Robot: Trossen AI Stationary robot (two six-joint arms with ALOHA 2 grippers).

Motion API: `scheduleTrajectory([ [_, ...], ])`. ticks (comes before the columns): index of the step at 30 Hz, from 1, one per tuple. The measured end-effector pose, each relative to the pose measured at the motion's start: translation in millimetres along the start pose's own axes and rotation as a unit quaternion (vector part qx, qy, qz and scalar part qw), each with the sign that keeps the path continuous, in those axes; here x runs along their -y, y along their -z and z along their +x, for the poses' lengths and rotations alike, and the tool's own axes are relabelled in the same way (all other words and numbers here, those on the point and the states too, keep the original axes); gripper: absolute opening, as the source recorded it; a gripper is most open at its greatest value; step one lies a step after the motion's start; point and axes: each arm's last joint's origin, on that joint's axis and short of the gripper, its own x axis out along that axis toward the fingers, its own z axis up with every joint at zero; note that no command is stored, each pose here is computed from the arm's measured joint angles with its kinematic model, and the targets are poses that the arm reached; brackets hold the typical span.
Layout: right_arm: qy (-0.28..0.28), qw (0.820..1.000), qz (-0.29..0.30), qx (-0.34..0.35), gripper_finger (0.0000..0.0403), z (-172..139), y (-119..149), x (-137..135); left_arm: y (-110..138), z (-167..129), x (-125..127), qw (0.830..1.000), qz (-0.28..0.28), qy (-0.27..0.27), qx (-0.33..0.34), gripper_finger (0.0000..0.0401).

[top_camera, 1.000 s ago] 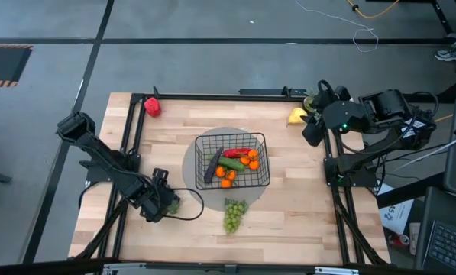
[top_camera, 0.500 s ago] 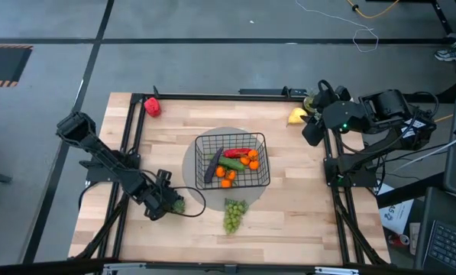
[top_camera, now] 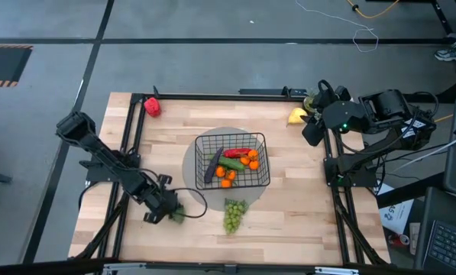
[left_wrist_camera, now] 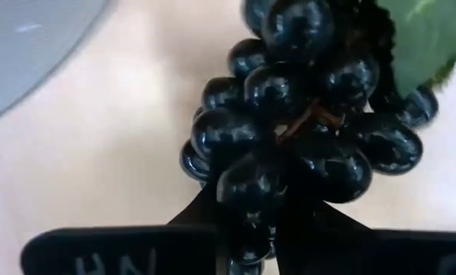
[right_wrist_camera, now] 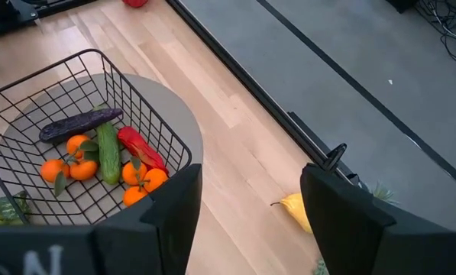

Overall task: Build produce basket
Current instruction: Put the black grapes into the wire basket

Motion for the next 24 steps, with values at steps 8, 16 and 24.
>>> scheduleTrajectory([
  [8, 0.000, 1.000, -0.001, 0.000, 0.0222, 0.0, 0.0, 0.0, -41.4, -50.9, 13.5, 0.996, -0.008, 0.035, 0.082, 0.0033],
  [16, 0.000, 1.000, -0.017, 0.000, 0.0222, 0.0, 0.0, 0.0, -76.3, -124.4, 12.3, 0.975, 0.015, -0.046, 0.215, 0.0032],
  [24, 0.001, 1.000, -0.031, 0.000, 0.0222, 0.0, 0.0, 0.0, -111.7, -172.9, -15.0, 0.919, 0.022, -0.210, 0.332, 0.0034],
])
